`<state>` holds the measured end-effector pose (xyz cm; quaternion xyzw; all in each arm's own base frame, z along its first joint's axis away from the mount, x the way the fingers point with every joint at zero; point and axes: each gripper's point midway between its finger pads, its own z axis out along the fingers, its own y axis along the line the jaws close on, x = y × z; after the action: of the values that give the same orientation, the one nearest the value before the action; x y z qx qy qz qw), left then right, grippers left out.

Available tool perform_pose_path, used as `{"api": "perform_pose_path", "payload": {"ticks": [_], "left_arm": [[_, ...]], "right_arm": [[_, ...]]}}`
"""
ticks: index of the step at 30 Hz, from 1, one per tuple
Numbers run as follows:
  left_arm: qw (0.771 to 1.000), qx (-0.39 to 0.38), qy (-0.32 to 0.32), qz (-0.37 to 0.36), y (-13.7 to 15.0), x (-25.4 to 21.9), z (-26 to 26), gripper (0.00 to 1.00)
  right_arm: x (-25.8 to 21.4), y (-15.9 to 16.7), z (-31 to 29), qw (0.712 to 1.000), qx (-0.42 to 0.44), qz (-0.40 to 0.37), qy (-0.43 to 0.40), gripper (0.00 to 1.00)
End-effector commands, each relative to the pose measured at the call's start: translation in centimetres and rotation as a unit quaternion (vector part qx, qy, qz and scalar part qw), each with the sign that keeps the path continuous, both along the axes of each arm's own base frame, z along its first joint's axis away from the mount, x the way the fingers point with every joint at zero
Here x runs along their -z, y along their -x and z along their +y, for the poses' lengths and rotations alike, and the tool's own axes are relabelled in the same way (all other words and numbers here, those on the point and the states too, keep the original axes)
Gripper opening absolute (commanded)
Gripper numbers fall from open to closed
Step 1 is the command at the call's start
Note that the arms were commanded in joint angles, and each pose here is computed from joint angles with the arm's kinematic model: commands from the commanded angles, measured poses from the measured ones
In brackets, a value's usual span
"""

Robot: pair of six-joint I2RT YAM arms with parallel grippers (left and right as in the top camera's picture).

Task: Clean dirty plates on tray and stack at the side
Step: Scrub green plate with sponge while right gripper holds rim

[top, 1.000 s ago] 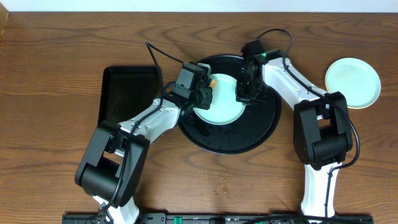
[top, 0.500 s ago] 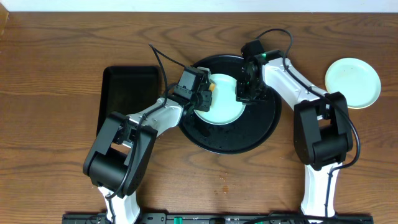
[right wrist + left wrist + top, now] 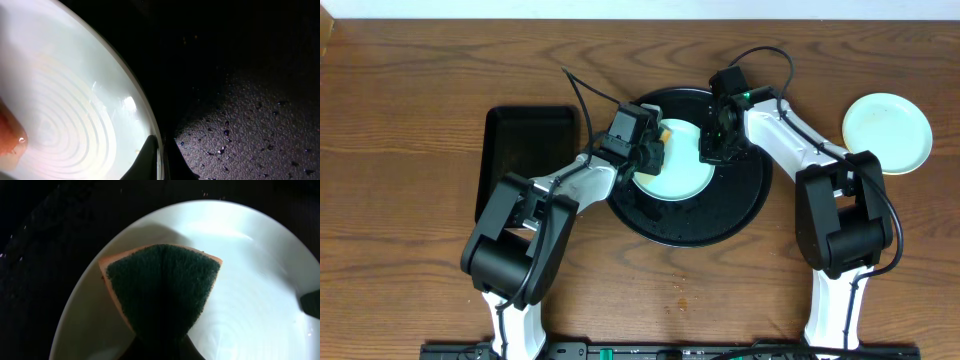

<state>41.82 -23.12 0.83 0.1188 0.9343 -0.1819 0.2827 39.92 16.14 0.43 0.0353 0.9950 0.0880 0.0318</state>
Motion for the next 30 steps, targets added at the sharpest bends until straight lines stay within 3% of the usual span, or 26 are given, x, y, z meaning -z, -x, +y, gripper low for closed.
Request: {"api": "perform_pose_path", "payload": {"ticks": [1, 21, 30], "left_arm": [[0.999, -0.008, -0.028, 0.044, 1.4, 4.1, 1.2, 0.08], [0.998, -0.046, -0.027, -0.045, -2.8, 3.2, 2.0, 0.07], [0.998, -0.035, -0.014, 0.055, 1.0, 5.5, 1.4, 0.08]], "right_arm": [[2.3, 0.8, -1.2, 0.999, 0.000, 0.016, 0.035, 0.01], [2.3, 1.1, -0.2, 0.999, -0.012, 0.013, 0.034, 0.01], [2.3, 1.1, -0.2, 0.999, -0.012, 0.013, 0.034, 0.01]]}}
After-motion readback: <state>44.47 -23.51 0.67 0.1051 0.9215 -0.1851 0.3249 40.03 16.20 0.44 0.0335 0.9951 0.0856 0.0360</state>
